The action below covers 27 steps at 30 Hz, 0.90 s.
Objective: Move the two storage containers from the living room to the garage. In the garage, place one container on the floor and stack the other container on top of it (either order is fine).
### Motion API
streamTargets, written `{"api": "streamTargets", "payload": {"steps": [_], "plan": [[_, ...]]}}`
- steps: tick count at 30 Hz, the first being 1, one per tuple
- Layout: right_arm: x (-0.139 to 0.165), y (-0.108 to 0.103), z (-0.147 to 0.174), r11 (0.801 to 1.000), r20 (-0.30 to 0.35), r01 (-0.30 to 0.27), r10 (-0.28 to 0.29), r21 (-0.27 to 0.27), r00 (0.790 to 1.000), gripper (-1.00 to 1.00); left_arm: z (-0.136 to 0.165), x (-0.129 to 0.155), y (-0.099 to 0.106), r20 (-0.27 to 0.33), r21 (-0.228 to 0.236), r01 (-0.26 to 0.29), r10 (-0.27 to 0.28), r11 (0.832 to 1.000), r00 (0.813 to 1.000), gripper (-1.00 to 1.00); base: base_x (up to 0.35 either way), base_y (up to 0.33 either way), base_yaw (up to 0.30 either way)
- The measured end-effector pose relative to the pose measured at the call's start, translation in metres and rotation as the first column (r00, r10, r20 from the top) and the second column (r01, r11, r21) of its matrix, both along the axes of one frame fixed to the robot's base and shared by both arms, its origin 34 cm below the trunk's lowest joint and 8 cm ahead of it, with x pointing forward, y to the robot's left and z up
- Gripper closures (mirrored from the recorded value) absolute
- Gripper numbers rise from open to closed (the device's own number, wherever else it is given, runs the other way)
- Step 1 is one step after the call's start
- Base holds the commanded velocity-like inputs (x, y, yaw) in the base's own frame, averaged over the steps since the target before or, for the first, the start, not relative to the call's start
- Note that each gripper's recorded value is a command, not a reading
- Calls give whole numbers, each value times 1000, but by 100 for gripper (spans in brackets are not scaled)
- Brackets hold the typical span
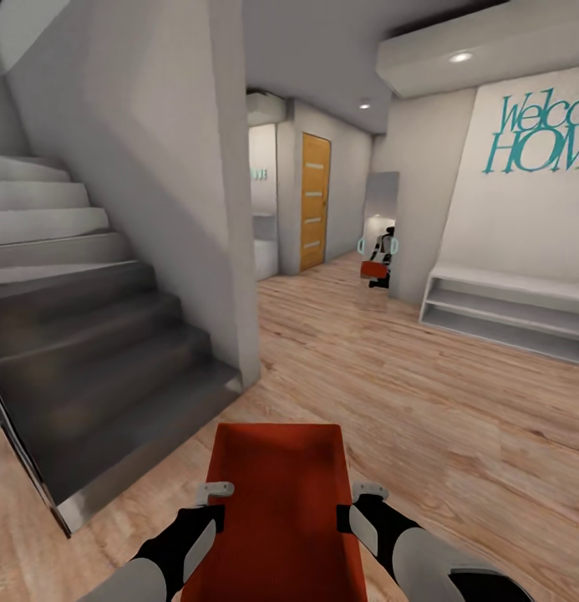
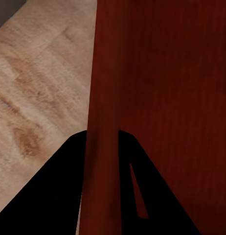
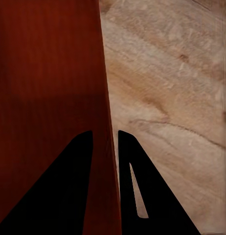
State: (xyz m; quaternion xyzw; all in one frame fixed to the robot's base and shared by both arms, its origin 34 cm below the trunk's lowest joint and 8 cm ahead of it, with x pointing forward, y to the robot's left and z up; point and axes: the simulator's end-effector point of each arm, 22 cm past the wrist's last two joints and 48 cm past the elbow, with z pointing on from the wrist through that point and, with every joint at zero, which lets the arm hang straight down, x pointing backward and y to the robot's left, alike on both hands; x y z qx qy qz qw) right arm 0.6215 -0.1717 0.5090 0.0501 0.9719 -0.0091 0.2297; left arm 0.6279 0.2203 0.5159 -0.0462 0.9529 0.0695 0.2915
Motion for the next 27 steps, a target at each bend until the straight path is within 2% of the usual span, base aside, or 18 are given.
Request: {"api": "streamTargets", "payload": {"steps": [9,22,27], "plan": [[-5,0,0,1000,-11,9,-9,9,1000,100,2,-2,0,-11,7,8,-7,1000,1000,100,0,0,-255],[-2,0,7,1000,3,10,-10,9,1000,100,10,1,0,3,7,8,-8,1000,1000,100,0,0,-243],[-2,0,9,1000,6,10,-10,9,1000,100,12,2,0,5,7,8,-8,1000,1000,100,129,0,-239]]}}
